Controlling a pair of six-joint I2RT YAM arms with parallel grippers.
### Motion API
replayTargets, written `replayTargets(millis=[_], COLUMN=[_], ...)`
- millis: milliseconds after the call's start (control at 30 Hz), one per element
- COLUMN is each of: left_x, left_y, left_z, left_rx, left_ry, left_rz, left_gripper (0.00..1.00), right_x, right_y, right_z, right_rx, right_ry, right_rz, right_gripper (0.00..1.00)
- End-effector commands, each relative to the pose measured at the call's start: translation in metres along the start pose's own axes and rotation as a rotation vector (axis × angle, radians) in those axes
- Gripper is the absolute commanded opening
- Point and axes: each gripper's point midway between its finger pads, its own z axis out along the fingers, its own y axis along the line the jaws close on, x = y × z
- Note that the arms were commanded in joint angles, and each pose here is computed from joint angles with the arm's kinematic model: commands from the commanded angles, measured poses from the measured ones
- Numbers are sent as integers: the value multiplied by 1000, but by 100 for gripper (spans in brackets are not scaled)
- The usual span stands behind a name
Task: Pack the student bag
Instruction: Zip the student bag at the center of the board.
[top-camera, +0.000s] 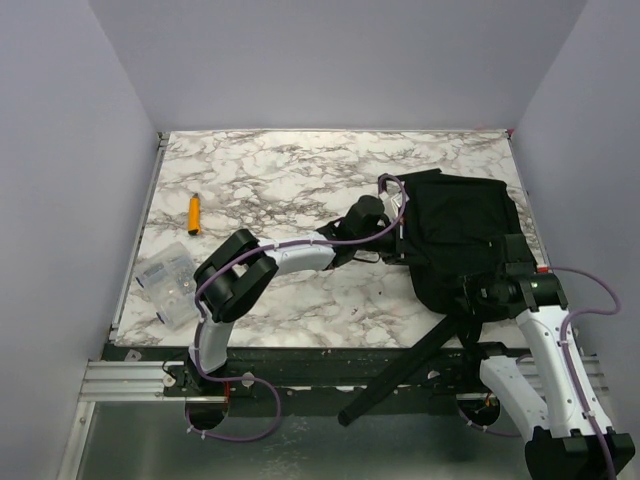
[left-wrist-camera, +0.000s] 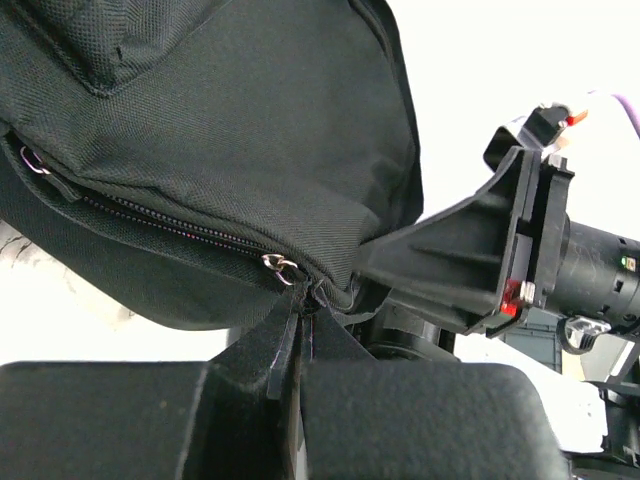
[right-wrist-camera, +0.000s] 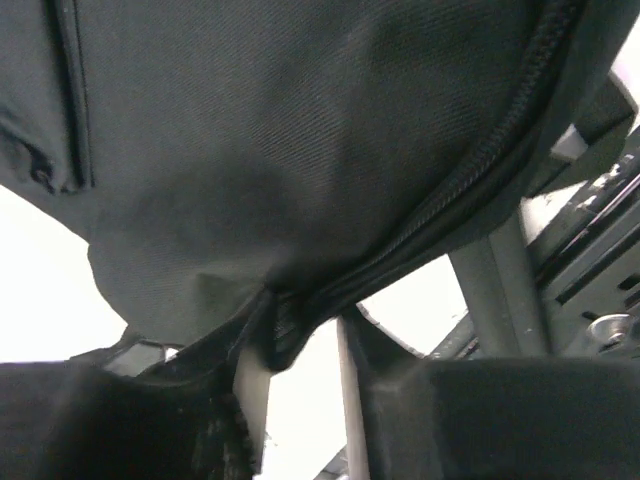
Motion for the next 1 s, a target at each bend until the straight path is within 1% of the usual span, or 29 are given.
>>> replayTargets(millis=[0, 33, 67, 133, 200, 267, 333, 400, 467, 567, 600, 633, 667, 700, 767, 800, 833, 900, 967], left_x=[0, -4, -8, -23, -48, -69, -83, -87, -82, -83, -84, -85, -87, -89, -93, -94, -96, -97, -96], left_y=[-19, -13, -4, 19, 53, 84, 99, 98, 91, 83, 80, 76, 71, 69, 58, 51, 45, 31, 10], left_z=[-10, -12, -15, -22, -33, -42, -47, -46, -39, -33, -33, -35, -38, -42, -53, -60, -66, -81, -99], left_rx=[46, 34, 14, -39, -96, -154, -181, -175, -149, -128, -118, -107, -101, -111, -137, -158, -174, -196, -203], left_ry=[0, -12, -29, -81, -132, -138, -144, -145, -118, -107, -103, -95, -89, -84, -88, -91, -100, -102, -112], left_rz=[29, 22, 13, 10, -2, -35, -53, -43, -46, -50, -55, -61, -64, -61, -15, 15, 42, 90, 149], left_gripper=[0, 0, 0, 0, 0, 0, 0, 0, 0, 0, 0, 5, 14, 25, 39, 42, 46, 51, 57], right_x=[-23, -26, -29, -36, -40, -39, -38, -35, -32, -29, -29, -31, -33, -35, -39, -41, -44, -50, -54], right_y=[12, 9, 8, 3, -2, 0, 2, 6, 10, 22, 27, 31, 33, 40, 55, 63, 68, 79, 89], right_z=[9, 7, 4, -2, -8, -11, -12, -10, -6, -3, -3, -6, -8, -14, -29, -39, -48, -69, -91], right_rx=[-20, -6, 5, 28, 32, 3, -26, -53, -67, -110, -131, -137, -135, -159, -228, -268, -289, -344, -390], right_ry=[-122, -136, -155, -194, -217, -213, -208, -195, -177, -157, -155, -162, -172, -183, -211, -230, -257, -304, -343], right_rz=[114, 106, 95, 74, 58, 44, 39, 17, -6, -96, -160, -203, -257, -322, -436, -484, -525, -598, -669], right_gripper=[11, 2, 0, 0, 0, 0, 0, 0, 0, 0, 1, 7, 17, 31, 57, 64, 73, 85, 90])
